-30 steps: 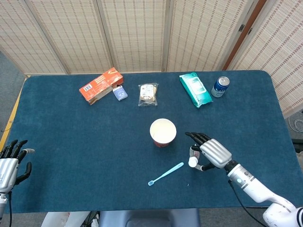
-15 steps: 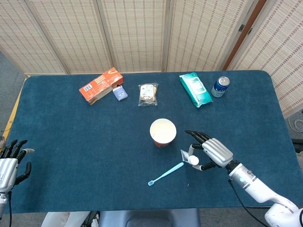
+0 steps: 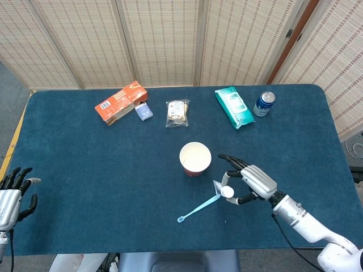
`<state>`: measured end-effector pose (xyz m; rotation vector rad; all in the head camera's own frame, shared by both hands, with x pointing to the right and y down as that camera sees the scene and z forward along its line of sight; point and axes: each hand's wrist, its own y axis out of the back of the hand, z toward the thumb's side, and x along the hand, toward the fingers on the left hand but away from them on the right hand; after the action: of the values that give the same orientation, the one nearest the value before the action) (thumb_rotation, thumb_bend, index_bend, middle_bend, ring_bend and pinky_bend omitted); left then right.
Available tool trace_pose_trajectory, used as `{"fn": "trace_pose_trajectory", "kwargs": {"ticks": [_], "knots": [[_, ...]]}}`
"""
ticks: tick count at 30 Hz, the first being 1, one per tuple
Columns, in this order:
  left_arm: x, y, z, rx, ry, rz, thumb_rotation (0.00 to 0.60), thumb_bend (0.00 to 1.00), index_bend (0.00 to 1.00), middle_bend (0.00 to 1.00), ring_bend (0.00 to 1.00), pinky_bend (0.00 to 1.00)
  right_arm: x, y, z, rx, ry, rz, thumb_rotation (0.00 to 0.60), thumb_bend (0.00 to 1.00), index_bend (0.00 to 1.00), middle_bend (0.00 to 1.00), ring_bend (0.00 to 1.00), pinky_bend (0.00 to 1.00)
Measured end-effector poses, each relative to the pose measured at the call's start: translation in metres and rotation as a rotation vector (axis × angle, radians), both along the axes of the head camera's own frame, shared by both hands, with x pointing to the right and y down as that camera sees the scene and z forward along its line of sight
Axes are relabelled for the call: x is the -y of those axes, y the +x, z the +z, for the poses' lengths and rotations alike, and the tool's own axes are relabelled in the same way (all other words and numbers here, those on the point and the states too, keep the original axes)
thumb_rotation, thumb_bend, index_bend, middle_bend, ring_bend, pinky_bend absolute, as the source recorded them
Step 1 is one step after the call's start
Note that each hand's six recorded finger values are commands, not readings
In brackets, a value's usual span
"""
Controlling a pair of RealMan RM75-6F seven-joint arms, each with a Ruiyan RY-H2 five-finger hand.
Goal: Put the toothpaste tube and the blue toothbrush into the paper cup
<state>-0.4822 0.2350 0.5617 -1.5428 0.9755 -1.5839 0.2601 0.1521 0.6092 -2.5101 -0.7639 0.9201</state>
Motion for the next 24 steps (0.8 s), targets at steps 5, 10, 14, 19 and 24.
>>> {"fn": "trace_pose_trajectory", "kwargs": {"ticks": [5, 10, 14, 19, 24], "knots": [[0.001, -0.001, -0.001, -0.001, 0.003, -0.003, 0.6, 0.52, 0.32, 0.15, 0.07, 0.16, 0.003, -0.017, -0.011, 0.069, -0.019, -0.006, 0.6, 0.18, 0.63, 0.04, 0.0, 0.12], [0.001, -0.002, -0.002, -0.004, 0.006, -0.007, 0.6, 0.52, 0.32, 0.15, 0.07, 0.16, 0.008, -0.033, -0.019, 0.135, -0.038, -0.004, 0.6, 0.18, 0.63, 0.05, 0.0, 0.12], [0.002, -0.003, -0.003, -0.006, 0.006, -0.012, 0.6, 0.52, 0.32, 0.15, 0.07, 0.16, 0.013, -0.048, -0.024, 0.19, -0.062, -0.005, 0.6, 0.18, 0.63, 0.05, 0.0, 0.12], [0.002, -0.005, -0.005, -0.009, 0.008, -0.018, 0.6, 0.52, 0.32, 0.15, 0.07, 0.16, 0.019, -0.07, -0.03, 0.239, -0.074, -0.022, 0.6, 0.18, 0.63, 0.05, 0.0, 0.12], [0.003, -0.007, -0.006, -0.01, 0.012, -0.026, 0.6, 0.52, 0.32, 0.15, 0.07, 0.16, 0.026, -0.086, -0.039, 0.276, -0.066, -0.032, 0.6, 0.18, 0.63, 0.05, 0.0, 0.12]]}}
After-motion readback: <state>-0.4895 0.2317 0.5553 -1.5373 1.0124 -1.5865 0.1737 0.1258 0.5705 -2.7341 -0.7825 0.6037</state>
